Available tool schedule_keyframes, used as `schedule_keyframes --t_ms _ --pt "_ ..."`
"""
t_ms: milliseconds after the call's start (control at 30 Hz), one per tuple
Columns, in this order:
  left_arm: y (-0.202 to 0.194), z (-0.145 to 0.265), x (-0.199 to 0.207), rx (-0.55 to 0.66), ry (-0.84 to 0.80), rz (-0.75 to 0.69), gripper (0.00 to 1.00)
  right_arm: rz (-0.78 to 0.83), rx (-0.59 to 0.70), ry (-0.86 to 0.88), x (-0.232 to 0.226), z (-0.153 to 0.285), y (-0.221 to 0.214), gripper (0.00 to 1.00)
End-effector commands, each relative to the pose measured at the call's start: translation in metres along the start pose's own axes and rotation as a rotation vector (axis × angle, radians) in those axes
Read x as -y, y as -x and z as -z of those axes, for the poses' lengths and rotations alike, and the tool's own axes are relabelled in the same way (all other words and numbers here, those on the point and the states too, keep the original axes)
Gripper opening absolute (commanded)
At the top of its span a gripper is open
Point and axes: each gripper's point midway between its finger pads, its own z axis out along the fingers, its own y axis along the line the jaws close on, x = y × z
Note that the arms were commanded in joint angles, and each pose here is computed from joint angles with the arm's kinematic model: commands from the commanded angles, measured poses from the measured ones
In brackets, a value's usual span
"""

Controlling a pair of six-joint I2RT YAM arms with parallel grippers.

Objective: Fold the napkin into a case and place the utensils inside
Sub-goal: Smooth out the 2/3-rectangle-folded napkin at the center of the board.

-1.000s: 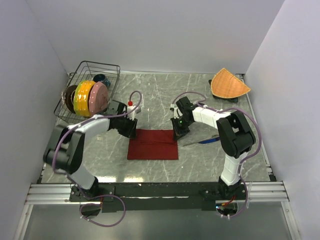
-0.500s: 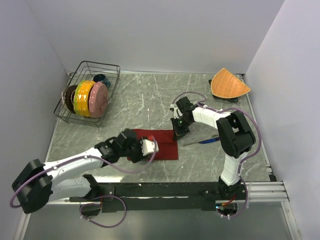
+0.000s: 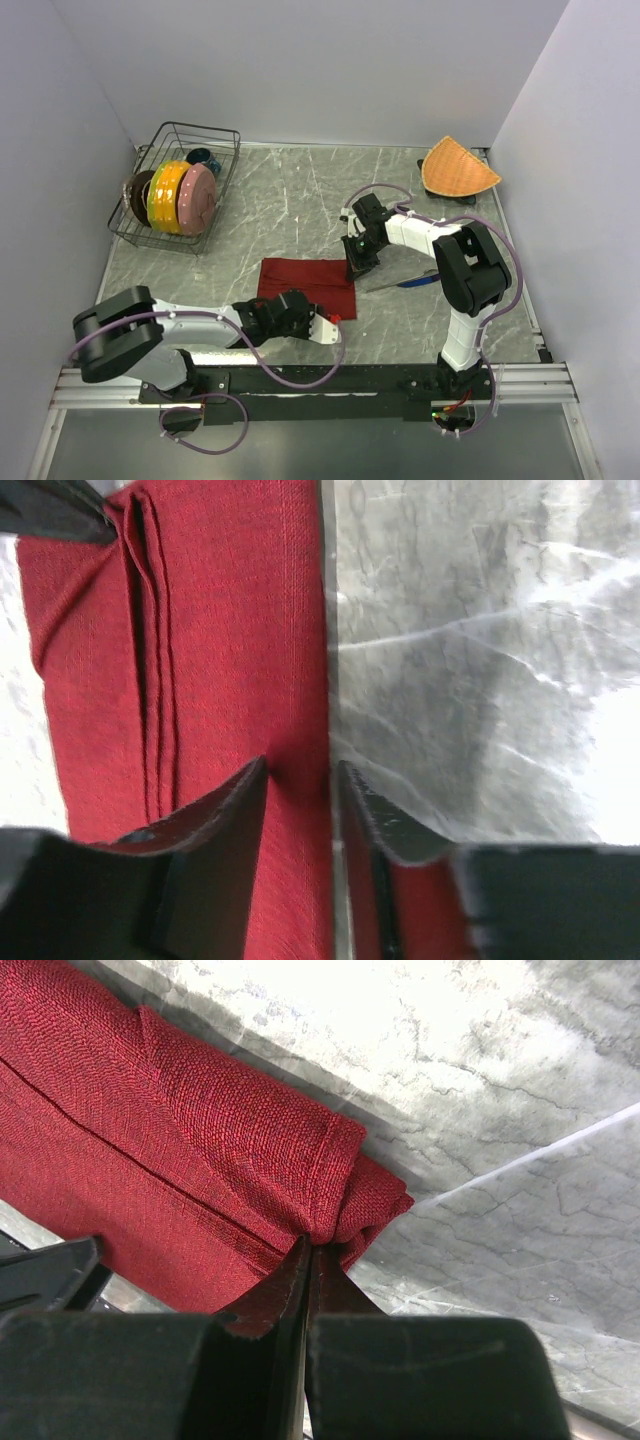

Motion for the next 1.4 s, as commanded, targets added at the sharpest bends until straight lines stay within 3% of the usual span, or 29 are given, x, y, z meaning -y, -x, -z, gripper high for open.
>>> schedule_keyframes --t_ms 0,33,133,400,433,533,567,633,800,900,1000,1267,1367 --pt "-0.013 -0.012 0.003 -0.064 0.003 -0.027 0.3 0.016 -0.025 -0.06 0.017 -0.018 -0.011 0.0" --pt "-0.013 -0.012 0.005 -0.07 -0.008 -0.011 0.21 0.022 -0.025 -0.063 0.017 -0.017 -0.012 0.0" --pt "-0.009 -0.008 0.005 -0.064 -0.045 0.095 0.08 0.041 -0.017 -0.07 0.019 -0.016 -0.011 0.0" --pt "-0.005 0.003 0.016 -0.054 -0.139 0.158 0.01 0.094 0.028 -0.073 0.015 -0.003 0.003 0.0" --pt "-0.007 0.003 0.018 -0.061 -0.145 0.165 0.04 0.114 0.042 -0.08 0.014 0.0 0.008 0.0" --pt "0.004 0.012 0.014 -0.027 -0.154 0.21 0.3 0.128 0.044 -0.071 0.01 0.004 0.011 0.0" --pt "0.011 0.016 0.007 0.006 -0.137 0.234 0.32 0.129 0.043 -0.067 0.009 0.004 0.011 0.0" --pt "0.021 0.03 -0.019 0.076 -0.096 0.331 0.32 0.135 0.038 -0.069 0.008 0.003 0.01 0.0" --pt "0.005 0.053 -0.055 0.048 -0.072 0.46 0.34 0.164 0.039 -0.085 0.009 0.001 0.007 0.0" --pt "0.003 0.059 -0.046 0.048 -0.118 0.448 0.38 0.186 0.049 -0.099 0.01 0.006 0.01 0.0" --pt "0.003 0.057 -0.037 0.05 -0.146 0.431 0.49 0.2 0.059 -0.106 0.009 0.01 0.014 0.0" --pt "-0.037 0.035 -0.018 -0.106 -0.137 0.389 0.49 0.249 0.052 -0.141 0.016 0.013 0.013 0.0" --pt "-0.057 0.031 -0.003 -0.185 -0.179 0.382 0.44 0.267 0.06 -0.145 0.016 0.016 0.018 0.0"
